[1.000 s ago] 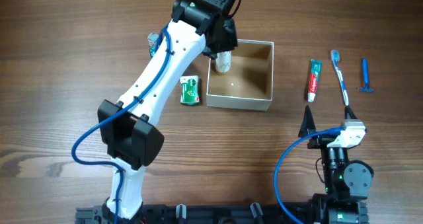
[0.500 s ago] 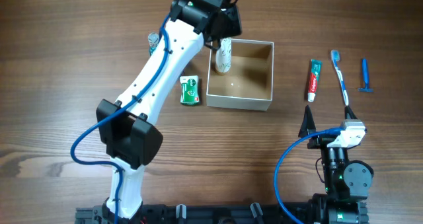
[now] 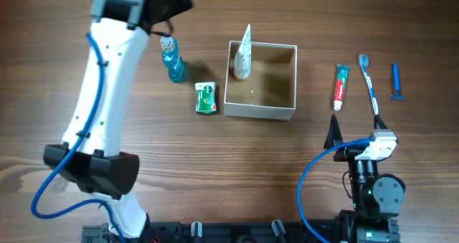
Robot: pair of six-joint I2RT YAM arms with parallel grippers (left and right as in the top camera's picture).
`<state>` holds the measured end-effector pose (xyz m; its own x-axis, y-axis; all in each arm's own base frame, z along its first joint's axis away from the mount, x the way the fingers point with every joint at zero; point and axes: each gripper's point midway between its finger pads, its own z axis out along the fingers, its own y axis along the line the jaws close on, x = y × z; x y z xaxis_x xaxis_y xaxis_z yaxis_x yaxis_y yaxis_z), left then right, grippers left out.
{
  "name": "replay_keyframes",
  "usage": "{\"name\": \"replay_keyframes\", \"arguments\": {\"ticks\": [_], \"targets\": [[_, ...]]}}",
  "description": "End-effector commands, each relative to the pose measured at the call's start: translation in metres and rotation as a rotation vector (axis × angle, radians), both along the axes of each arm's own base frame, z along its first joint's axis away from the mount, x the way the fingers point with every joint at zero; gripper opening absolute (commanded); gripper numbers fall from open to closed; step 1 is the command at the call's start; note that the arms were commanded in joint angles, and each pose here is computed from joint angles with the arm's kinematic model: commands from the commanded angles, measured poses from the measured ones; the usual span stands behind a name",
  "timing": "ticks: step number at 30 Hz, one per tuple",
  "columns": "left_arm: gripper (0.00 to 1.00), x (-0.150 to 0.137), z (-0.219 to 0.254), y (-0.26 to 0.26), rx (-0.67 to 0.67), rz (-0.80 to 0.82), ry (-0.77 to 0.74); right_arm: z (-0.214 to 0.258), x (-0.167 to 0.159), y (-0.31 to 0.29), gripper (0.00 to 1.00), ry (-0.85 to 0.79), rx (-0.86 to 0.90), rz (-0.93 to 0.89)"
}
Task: Pack container
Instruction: 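Move the left gripper back over the blue Listerine bottle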
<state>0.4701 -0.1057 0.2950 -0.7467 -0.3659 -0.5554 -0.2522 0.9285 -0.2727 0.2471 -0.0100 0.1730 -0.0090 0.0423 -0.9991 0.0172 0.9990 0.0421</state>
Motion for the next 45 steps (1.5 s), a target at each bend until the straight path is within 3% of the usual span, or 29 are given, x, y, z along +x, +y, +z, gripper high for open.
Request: {"name": "replay_keyframes", "arguments": {"ticks": [1,5,15,21,24,34,45], "targets": [[0.52,-0.013,-0.027,0.028,0.061,0.028,0.132,0.0,0.0,-0.001,1.0,-0.003,0.013,-0.011],[0.55,-0.015,-0.037,0.042,0.071,0.049,0.173,0.0,0.0,-0.001,1.0,-0.003,0.013,-0.011],[0.57,-0.007,-0.062,0.042,0.144,-0.083,0.228,0.0,0.0,-0.001,1.0,-0.003,0.013,-0.011],[0.69,0.0,-0.095,0.037,0.153,-0.144,0.298,0.0,0.0,-0.001,1.0,-0.003,0.013,-0.011],[0.81,0.003,-0.106,0.038,0.162,-0.155,0.322,0.0,0.0,-0.001,1.0,-0.003,0.013,-0.011],[0.83,0.002,-0.124,0.026,0.146,-0.267,0.361,0.0,0.0,-0.001,1.0,-0.003,0.013,-0.011],[0.8,-0.002,-0.152,0.027,0.149,-0.273,0.447,0.0,0.0,-0.001,1.0,-0.003,0.013,-0.011]]}}
